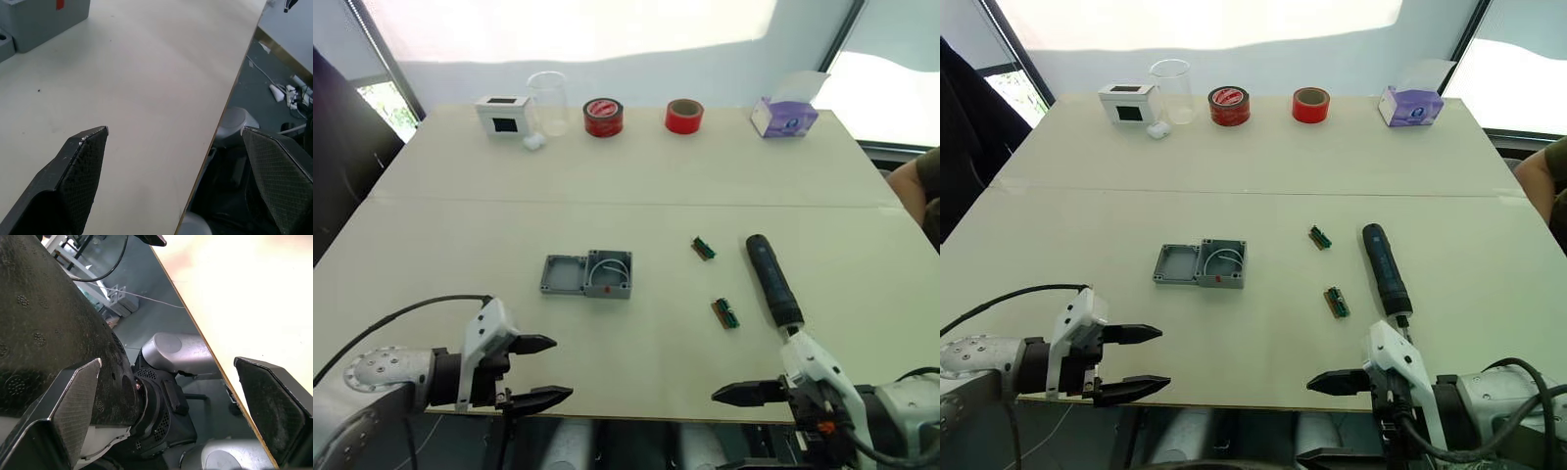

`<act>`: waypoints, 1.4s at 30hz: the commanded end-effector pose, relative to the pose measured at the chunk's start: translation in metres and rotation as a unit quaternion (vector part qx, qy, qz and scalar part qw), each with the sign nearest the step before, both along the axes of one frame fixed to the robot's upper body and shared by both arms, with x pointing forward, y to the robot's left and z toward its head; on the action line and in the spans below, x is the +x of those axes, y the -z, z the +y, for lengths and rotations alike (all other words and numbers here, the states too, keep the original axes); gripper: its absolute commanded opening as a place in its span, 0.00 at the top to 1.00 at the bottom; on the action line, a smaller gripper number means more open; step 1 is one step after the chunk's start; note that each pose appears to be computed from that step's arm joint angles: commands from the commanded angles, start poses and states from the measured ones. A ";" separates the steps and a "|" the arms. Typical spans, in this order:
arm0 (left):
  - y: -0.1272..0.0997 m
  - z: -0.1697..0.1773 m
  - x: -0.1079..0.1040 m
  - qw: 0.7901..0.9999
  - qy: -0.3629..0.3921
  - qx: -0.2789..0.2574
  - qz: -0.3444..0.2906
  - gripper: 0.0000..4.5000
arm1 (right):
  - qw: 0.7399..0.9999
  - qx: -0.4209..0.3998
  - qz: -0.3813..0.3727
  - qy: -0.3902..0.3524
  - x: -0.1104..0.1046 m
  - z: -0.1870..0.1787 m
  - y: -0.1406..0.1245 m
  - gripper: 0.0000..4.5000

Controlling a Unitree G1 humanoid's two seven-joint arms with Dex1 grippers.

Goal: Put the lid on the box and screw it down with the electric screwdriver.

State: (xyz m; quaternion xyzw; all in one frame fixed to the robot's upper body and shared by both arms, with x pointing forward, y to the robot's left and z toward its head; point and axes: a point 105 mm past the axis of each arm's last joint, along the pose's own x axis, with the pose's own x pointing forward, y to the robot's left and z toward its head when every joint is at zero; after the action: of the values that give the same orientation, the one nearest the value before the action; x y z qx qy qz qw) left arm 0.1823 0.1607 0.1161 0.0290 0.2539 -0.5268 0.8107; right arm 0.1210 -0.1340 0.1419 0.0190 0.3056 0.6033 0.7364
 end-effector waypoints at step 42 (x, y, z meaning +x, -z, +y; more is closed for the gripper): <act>-0.062 -0.069 0.116 0.924 0.257 0.220 -0.181 0.01 | 0.977 0.011 -0.192 0.095 0.103 0.053 -0.027 0.00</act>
State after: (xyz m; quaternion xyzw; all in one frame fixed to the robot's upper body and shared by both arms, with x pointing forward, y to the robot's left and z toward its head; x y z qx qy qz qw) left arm 0.2928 0.0923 0.1788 0.3352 0.1994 -0.6350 0.6669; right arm 0.2243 -0.0867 0.1719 -0.0491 0.1471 0.5293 0.8341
